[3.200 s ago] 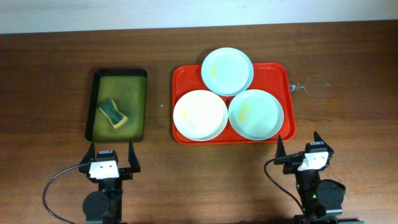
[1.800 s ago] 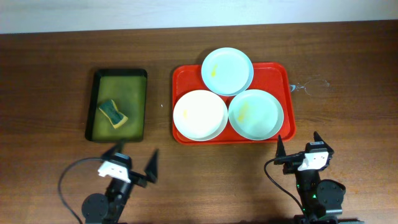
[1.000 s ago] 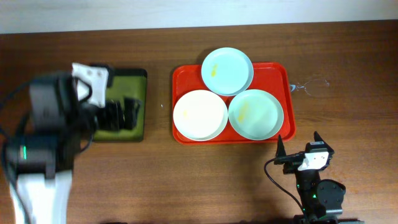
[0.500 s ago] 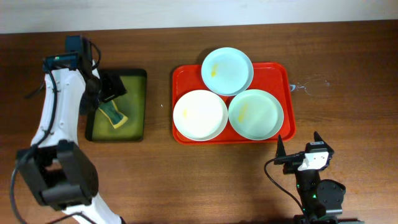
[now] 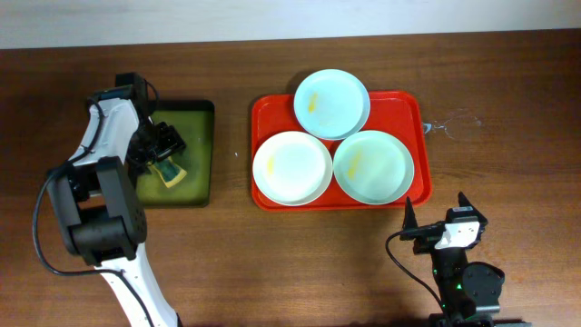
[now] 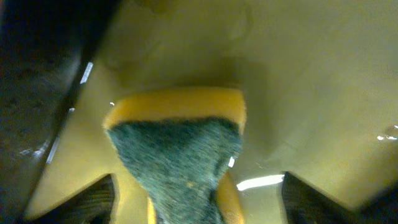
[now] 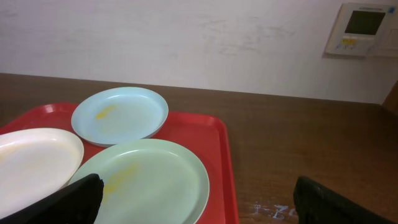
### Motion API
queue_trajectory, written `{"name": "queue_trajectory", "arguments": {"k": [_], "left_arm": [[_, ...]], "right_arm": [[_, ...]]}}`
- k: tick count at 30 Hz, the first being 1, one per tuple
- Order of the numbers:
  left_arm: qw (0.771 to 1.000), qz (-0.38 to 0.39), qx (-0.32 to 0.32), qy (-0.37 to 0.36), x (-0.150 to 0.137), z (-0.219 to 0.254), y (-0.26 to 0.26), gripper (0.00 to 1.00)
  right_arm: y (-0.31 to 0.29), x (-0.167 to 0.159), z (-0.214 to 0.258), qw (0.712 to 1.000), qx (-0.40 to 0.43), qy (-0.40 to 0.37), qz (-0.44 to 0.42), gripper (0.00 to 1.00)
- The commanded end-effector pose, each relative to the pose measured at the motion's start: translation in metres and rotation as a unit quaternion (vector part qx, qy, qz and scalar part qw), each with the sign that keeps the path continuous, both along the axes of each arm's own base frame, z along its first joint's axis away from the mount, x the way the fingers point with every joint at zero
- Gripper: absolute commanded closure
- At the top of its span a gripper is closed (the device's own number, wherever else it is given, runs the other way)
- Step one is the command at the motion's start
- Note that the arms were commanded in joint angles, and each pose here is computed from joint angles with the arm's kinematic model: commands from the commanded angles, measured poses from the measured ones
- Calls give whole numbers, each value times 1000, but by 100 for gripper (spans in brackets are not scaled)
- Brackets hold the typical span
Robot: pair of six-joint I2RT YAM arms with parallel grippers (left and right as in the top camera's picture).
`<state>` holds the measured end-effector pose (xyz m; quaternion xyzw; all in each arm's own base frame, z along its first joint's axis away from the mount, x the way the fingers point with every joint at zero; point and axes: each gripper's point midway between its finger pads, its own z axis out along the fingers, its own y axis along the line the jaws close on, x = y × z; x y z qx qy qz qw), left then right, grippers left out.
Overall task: Clean dirty plates on tray and stack at the side
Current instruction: 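Grasp the yellow-green sponge with the left gripper and lift it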
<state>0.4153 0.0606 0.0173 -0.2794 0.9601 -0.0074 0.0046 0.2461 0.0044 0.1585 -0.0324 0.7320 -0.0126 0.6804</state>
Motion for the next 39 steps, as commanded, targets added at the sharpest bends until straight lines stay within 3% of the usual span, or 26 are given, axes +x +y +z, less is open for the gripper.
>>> {"name": "queue_trajectory", "arguments": {"k": [1, 4, 9, 11, 12, 13, 15, 16, 17, 18, 22, 25, 26, 28, 29, 32, 34, 35, 36, 37, 38, 39], "left_arm": [[1000, 14, 24, 1, 1, -1, 18, 31], [1000, 14, 24, 2, 0, -3, 21, 46], [1000, 14, 16, -1, 1, -14, 18, 53], [1000, 14, -1, -4, 1, -16, 12, 71], [1000, 13, -4, -4, 1, -16, 11, 90], [1000, 13, -4, -2, 0, -16, 11, 100], [1000, 14, -6, 8, -5, -16, 10, 99], [1000, 14, -8, 17, -9, -16, 9, 88], [999, 14, -11, 30, -16, -16, 7, 48], [999, 14, -22, 40, -21, -15, 3, 0], [990, 22, -116, 72, -38, -8, -30, 1], [989, 23, -125, 78, -41, -7, -34, 1], [990, 21, -110, 80, -42, -9, -29, 6], [991, 21, -105, 80, -41, -10, -27, 39], [991, 21, -104, 79, -41, -10, -27, 49], [992, 20, -92, 79, -42, -14, -23, 64], [993, 19, -80, 80, -44, -21, -19, 92], [994, 19, -77, 80, -46, -25, -18, 95], [994, 18, -73, 79, -46, -27, -17, 90], [995, 17, -65, 79, -47, -29, -14, 40], [995, 17, -56, 77, -46, -30, -11, 1], [996, 16, -49, 74, -44, -31, -8, 1]], "right_arm": [[-2, 0, -3, 1000, -3, 2, -4, 2], [-2, 0, -3, 1000, -3, 2, -4, 2], [-2, 0, -3, 1000, -3, 2, -4, 2], [-2, 0, -3, 1000, -3, 2, -4, 2], [-2, 0, -3, 1000, -3, 2, -4, 2], [-2, 0, -3, 1000, -3, 2, -4, 2], [-2, 0, -3, 1000, -3, 2, -4, 2], [-2, 0, -3, 1000, -3, 2, -4, 2], [-2, 0, -3, 1000, -3, 2, -4, 2], [-2, 0, -3, 1000, -3, 2, -4, 2], [-2, 0, -3, 1000, -3, 2, -4, 2], [-2, 0, -3, 1000, -3, 2, -4, 2], [-2, 0, -3, 1000, -3, 2, -4, 2], [-2, 0, -3, 1000, -3, 2, -4, 2], [-2, 0, -3, 1000, -3, 2, -4, 2], [-2, 0, -3, 1000, -3, 2, -4, 2], [-2, 0, -3, 1000, -3, 2, -4, 2], [-2, 0, -3, 1000, -3, 2, -4, 2], [-2, 0, -3, 1000, -3, 2, -4, 2], [-2, 0, -3, 1000, -3, 2, -4, 2], [-2, 0, -3, 1000, -3, 2, -4, 2], [-2, 0, -3, 1000, -3, 2, -4, 2]]}}
